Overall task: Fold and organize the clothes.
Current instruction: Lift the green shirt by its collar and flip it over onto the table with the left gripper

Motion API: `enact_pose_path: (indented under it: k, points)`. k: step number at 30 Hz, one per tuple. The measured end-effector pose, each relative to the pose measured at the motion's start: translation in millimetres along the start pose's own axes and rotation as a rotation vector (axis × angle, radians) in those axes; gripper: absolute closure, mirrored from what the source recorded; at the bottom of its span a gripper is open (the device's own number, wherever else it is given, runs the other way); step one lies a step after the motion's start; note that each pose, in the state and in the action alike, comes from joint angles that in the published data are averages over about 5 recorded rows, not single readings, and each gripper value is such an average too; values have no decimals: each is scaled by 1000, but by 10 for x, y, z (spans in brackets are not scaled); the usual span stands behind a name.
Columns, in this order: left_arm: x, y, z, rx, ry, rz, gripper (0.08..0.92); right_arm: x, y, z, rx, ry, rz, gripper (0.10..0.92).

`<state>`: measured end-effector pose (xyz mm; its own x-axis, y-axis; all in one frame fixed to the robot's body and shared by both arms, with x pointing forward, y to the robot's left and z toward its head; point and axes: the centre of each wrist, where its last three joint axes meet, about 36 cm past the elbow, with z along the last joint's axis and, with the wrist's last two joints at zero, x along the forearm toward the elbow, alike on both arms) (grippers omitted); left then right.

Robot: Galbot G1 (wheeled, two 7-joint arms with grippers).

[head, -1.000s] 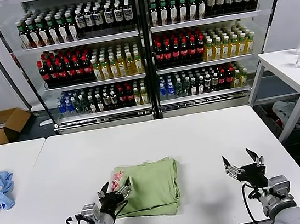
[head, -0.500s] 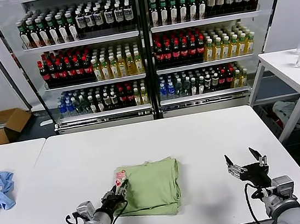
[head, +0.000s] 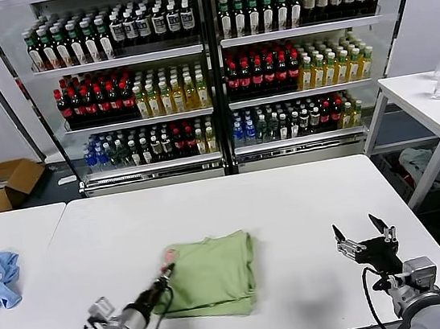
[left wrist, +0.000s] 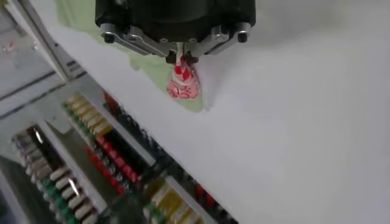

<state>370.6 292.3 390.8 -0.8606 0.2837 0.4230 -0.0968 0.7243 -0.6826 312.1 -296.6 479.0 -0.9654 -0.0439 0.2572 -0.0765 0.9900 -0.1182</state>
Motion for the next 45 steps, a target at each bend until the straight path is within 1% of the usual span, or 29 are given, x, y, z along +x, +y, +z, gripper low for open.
enact_pose_path:
  k: [2, 5, 8, 10, 12, 14, 17, 19, 21, 23, 25, 29, 32, 35, 38, 40, 41, 45]
  points:
    - [104, 48, -187, -20, -44, -18, 888, -7, -3, -10, -1, -4, -2, 200]
    - [311, 139, -530, -84, -118, -63, 888, -21, -1, -19, -3, -9, -5, 200]
    - [559, 188, -903, -186, -193, -111, 888, -36, 12, -26, -8, -14, -9, 200]
    - [713, 152, -1111, -270, -233, -133, 888, -42, 30, -33, -11, -19, -13, 200]
    - [830, 55, -1253, -358, -265, -146, 888, -45, 51, -38, -14, -22, -18, 200]
    - [901, -74, -1318, -446, -290, -154, 888, -42, 69, -41, -15, -25, -22, 200]
    - [892, -235, -1273, -567, -306, -170, 888, -31, 87, -47, -15, -30, -26, 200]
    - [803, -303, -1158, -632, -298, -182, 888, -20, 96, -55, -15, -35, -27, 200]
    - [658, -367, -984, -680, -275, -185, 888, -9, 103, -64, -14, -39, -26, 200]
    - [470, -457, -760, -706, -239, -170, 888, 5, 107, -72, -15, -42, -25, 200]
    - [265, -588, -522, -712, -199, -138, 888, 20, 107, -80, -15, -45, -22, 200]
    - [-134, -979, -101, -679, -140, -48, 888, 49, 91, -95, -13, -50, -16, 200]
    - [-394, -1337, 159, -620, -102, 46, 888, 58, 74, -103, -13, -54, -10, 200]
    - [-629, -1679, 394, -557, -49, 144, 888, 56, 66, -110, -16, -58, -5, 200]
    - [-850, -1936, 619, -526, 0, 209, 859, 46, 68, -113, -16, -61, -3, 200]
    - [-967, -2052, 759, -532, 16, 230, 811, 35, 70, -111, -15, -60, -3, 200]
    - [-1011, -2100, 820, -542, 17, 237, 785, 26, 71, -109, -15, -59, -3, 200]
    - [-1074, -2241, 980, -595, -11, 255, 664, -23, 85, -103, -18, -54, -6, 200]
